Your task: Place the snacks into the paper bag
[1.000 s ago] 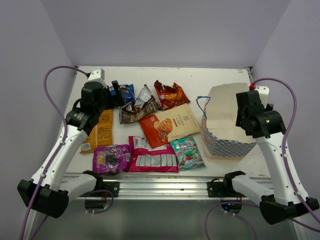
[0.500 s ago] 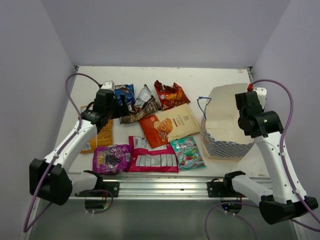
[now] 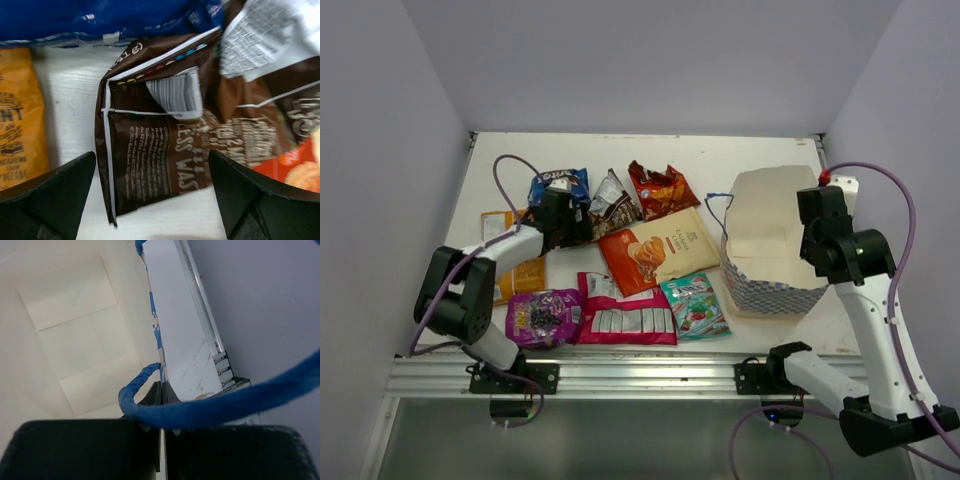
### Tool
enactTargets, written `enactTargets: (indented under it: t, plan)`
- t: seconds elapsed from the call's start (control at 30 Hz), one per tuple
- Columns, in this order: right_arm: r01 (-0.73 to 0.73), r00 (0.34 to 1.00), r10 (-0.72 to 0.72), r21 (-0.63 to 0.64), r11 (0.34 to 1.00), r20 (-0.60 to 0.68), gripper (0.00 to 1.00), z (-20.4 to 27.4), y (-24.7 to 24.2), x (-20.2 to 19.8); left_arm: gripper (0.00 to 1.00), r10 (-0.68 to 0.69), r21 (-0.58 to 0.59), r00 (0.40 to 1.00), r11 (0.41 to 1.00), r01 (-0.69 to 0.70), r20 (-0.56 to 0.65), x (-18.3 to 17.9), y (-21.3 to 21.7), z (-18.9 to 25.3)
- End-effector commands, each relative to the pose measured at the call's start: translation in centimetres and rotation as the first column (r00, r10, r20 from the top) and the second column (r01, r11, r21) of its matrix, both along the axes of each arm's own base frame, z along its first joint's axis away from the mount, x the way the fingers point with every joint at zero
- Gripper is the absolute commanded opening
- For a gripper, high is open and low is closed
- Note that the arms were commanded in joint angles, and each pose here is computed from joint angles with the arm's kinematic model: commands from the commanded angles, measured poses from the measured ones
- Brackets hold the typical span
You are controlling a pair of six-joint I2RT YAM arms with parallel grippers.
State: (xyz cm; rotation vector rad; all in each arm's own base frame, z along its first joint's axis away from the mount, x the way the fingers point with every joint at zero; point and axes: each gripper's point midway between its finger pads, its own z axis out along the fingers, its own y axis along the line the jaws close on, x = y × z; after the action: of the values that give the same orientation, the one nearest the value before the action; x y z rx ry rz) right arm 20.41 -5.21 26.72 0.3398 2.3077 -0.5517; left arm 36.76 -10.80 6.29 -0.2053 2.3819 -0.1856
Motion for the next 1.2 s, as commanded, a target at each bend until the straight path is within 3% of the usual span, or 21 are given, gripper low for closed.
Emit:
enactTargets:
  t: [0.0,0.07,0.1,0.13,0.17,0.2,0.23,0.43,0.6,0.67,0.73,0.77,0.83,0.87,0.97,1.03,1.17]
  plan:
    - [-0.014,0.998,0.013,0.021,1.0,0.058,0.0,1.8,0.1,-0.1,0.99,-0.017,0.01,0.998,1.0,0.016,0.057,2.9,-0.8,-0.2]
    - [-0.014,0.998,0.013,0.022,1.0,0.059,0.0,1.9,0.1,-0.3,0.98,0.0,0.037,0.999,0.999,-0.002,0.04,3.3,-0.4,-1.0]
    - [-0.014,0.998,0.013,0.022,1.0,0.06,0.0,1.9,0.1,-0.3,0.93,-0.005,0.047,0.999,0.999,0.004,0.033,3.4,-0.3,-1.3]
    - [-0.016,0.998,0.015,0.027,1.0,0.06,0.0,1.9,0.2,-0.3,0.81,-0.004,0.054,0.999,0.999,0.002,0.032,3.5,-0.3,-1.4]
    - [-0.017,0.998,0.016,0.026,1.0,0.06,0.0,1.9,0.2,-0.3,0.66,-0.003,0.056,1.0,0.998,0.001,0.029,3.6,-0.3,-1.5]
    - [-0.019,0.998,0.018,0.028,0.999,0.061,0.0,1.8,0.2,-0.3,0.15,-0.013,0.057,0.999,0.998,0.011,0.032,3.7,-0.4,-1.5]
    - [-0.021,0.998,0.019,0.033,0.999,0.062,0.0,1.8,0.3,-0.3,0.03,-0.004,0.06,0.999,0.998,0.002,0.033,3.7,-0.2,-1.4]
    - [-0.044,0.998,0.041,0.054,0.998,0.049,0.0,0.8,0.9,0.3,0.0,-0.016,-0.051,0.984,0.998,0.025,0.179,3.8,-1.6,5.9]
    - [-0.051,0.998,0.048,0.065,0.997,0.033,0.0,0.0,1.3,0.7,0.0,-0.024,-0.242,0.891,0.959,0.149,0.453,2.3,-4.6,21.3]
    - [-0.056,0.998,0.054,0.063,0.996,0.031,0.0,-0.1,1.3,0.9,0.0,-0.063,-0.291,0.82,0.917,0.272,0.568,1.3,-6.9,29.1]
    - [-0.061,0.998,0.059,0.065,0.996,0.028,0.0,-0.3,1.4,1.1,0.0,-0.082,-0.324,0.774,0.877,0.356,0.627,0.3,-8.8,33.9]
    - [-0.065,0.998,0.063,0.067,0.996,0.025,0.0,-0.3,1.5,1.2,0.0,-0.111,-0.329,0.716,0.832,0.446,0.689,-0.7,-10.8,38.5]
    - [-0.069,0.997,0.068,0.074,0.995,0.02,0.0,-0.6,1.7,1.3,0.0,-0.14,-0.332,0.656,0.774,0.54,0.742,-1.9,-13.2,42.6]
    - [-0.072,0.997,0.071,0.078,0.994,0.021,0.0,-0.7,1.8,1.4,0.0,-0.178,-0.319,0.594,0.705,0.633,0.785,-3.3,-15.8,45.9]
    - [-0.079,0.997,0.077,0.084,0.993,0.02,0.0,-0.9,2.0,1.6,0.0,-0.226,-0.304,0.494,0.558,0.772,0.84,-6.1,-20.8,50.9]
    - [-0.082,0.997,0.08,0.088,0.993,0.022,0.0,-1.0,2.1,1.7,0.0,-0.259,-0.307,0.455,0.457,0.835,0.852,-7.7,-24.6,51.7]
    - [-0.092,0.996,0.091,0.098,0.991,0.014,0.0,-1.4,2.3,1.7,0.0,-0.242,-0.282,0.362,0.309,0.908,0.9,-10.9,-28.8,54.5]
